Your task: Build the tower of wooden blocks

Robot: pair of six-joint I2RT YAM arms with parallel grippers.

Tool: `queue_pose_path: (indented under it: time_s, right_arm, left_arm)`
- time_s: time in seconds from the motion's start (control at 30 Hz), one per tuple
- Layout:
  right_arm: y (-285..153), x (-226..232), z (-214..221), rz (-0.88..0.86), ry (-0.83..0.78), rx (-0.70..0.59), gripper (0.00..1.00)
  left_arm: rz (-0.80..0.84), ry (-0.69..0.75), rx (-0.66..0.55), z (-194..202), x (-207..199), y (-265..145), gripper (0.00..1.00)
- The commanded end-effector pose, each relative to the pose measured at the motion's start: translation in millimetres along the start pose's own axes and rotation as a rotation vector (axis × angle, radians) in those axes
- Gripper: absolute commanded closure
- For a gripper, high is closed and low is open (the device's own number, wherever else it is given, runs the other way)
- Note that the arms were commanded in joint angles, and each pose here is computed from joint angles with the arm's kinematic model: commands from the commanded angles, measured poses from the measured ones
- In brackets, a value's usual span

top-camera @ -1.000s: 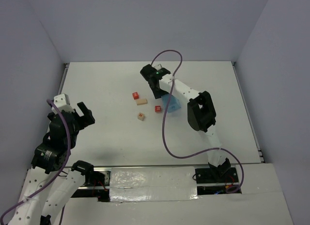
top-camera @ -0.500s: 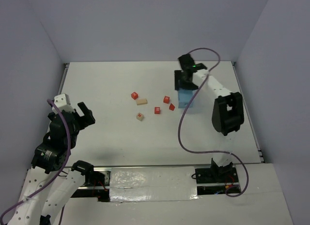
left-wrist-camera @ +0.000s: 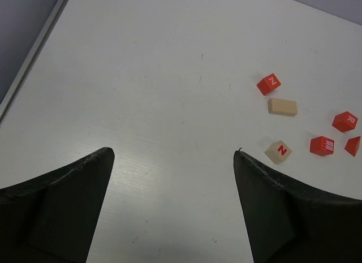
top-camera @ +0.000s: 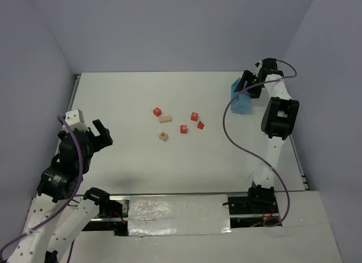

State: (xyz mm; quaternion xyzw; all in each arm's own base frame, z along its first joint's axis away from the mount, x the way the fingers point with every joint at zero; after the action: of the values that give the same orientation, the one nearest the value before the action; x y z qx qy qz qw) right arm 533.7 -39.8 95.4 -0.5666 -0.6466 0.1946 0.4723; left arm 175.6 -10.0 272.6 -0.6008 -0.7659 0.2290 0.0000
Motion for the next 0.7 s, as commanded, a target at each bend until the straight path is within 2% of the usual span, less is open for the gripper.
queue_pose_path:
  time_s: [0.0,0.13,0.17,0.2,0.33,0.47,0.67]
  right_arm:
    - [-13,-12,-5,-0.041,0.039,-0.002,0.36]
    - [-7,-35,-7,0.078,0.065,-0.003,0.26]
    - [-5,-38,-6,0.104,0.063,0.000,0.19]
    - [-2,-42,-7,0.133,0.061,0.000,0.01]
    - [1,-55,-6,0.206,0.049,0.014,0.00]
    - [5,-46,-7,0.141,0.040,0.016,0.03]
    - [-20,-14,-15,0.347,-0.061,-0.031,0.00]
  left_arm:
    - [0.033,0.003,-0.015,-5,-9,4,0.01]
    - [0.029,0.015,0.005,-2,-11,9,0.00]
    - [0.029,0.015,0.005,-2,-11,8,0.00]
    - [0.031,0.015,0.005,-2,-11,8,0.00]
    - [0.032,0.019,0.009,-1,-11,9,0.01]
    - [0.029,0.025,0.021,0,-13,12,0.00]
    - [0.022,0.023,0.014,-1,-11,11,0.01]
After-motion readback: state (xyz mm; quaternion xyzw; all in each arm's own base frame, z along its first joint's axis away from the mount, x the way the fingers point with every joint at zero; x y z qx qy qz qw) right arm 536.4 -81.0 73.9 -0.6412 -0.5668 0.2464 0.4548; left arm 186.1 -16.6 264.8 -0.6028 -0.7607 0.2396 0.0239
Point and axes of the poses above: each gripper's point midway between its finger pads, its own y axis out along the fingers, its own x axis along the line the jaws close on, z = x × y, the point moved 4 cm from there along -y, back along the fingers, and after that the axes turned 4 degrees about -y, right-handed, at the moved point
